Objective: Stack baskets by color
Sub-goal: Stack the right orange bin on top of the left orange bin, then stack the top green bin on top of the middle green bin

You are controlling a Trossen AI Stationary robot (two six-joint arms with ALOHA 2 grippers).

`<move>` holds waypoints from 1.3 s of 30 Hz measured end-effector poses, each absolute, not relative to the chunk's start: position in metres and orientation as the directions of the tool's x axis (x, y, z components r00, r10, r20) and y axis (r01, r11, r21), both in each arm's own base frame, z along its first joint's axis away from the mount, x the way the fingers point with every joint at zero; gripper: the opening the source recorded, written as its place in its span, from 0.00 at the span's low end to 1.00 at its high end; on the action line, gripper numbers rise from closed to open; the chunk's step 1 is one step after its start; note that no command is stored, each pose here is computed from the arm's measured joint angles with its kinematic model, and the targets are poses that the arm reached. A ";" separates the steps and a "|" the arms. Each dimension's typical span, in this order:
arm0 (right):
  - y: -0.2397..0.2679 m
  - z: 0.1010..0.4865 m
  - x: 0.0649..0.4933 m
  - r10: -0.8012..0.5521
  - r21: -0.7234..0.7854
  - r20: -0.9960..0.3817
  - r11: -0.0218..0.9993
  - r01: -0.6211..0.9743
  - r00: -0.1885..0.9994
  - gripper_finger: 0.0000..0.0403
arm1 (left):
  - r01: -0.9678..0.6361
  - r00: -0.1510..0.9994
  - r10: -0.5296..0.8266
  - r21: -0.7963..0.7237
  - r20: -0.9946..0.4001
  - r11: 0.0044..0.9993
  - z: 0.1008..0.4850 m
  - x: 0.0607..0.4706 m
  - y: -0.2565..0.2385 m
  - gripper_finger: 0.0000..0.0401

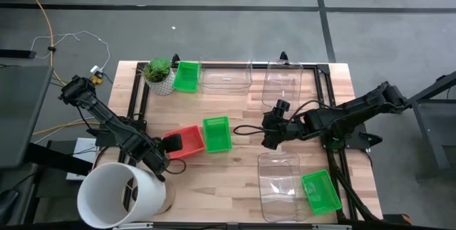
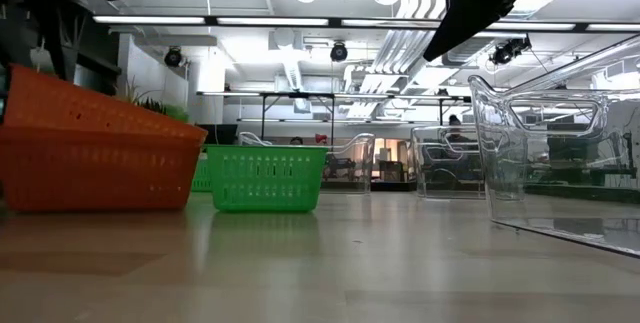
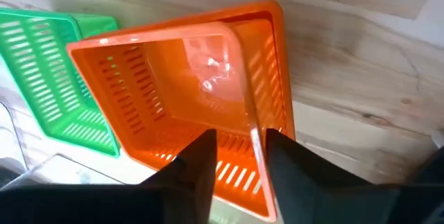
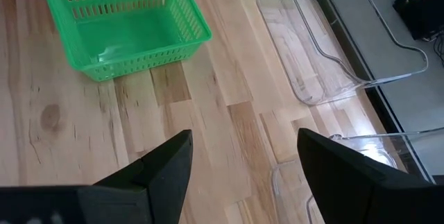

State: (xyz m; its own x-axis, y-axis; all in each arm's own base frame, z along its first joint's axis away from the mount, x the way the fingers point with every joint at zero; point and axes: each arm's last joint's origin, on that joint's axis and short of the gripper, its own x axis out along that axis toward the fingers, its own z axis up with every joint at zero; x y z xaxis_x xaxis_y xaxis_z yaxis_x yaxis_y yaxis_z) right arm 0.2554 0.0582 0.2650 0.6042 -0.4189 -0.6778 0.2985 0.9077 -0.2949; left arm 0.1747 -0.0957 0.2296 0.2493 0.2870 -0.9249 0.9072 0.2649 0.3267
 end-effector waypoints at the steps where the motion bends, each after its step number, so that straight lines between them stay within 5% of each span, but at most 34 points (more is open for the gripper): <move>1: 0.058 0.265 0.255 -0.419 -0.294 -0.678 0.908 0.299 0.605 0.62 | 0.903 0.252 0.285 0.331 -0.925 0.274 0.230 0.175 -0.096 0.32; 12: 0.058 0.265 0.256 -0.418 -0.311 -0.676 0.908 0.280 0.606 0.62 | 0.803 0.266 0.295 0.380 -0.918 0.459 0.230 0.176 -0.096 0.51; 34: 0.058 0.265 0.256 -0.433 -0.347 -0.669 0.901 0.261 0.604 0.62 | 0.565 0.212 0.428 0.468 -0.879 0.680 0.241 0.180 -0.049 0.52; 39: 0.057 0.264 0.254 -0.449 -0.373 -0.674 0.892 0.254 0.586 0.62 | 0.404 0.339 0.398 0.513 -0.853 0.757 0.253 0.193 -0.021 0.52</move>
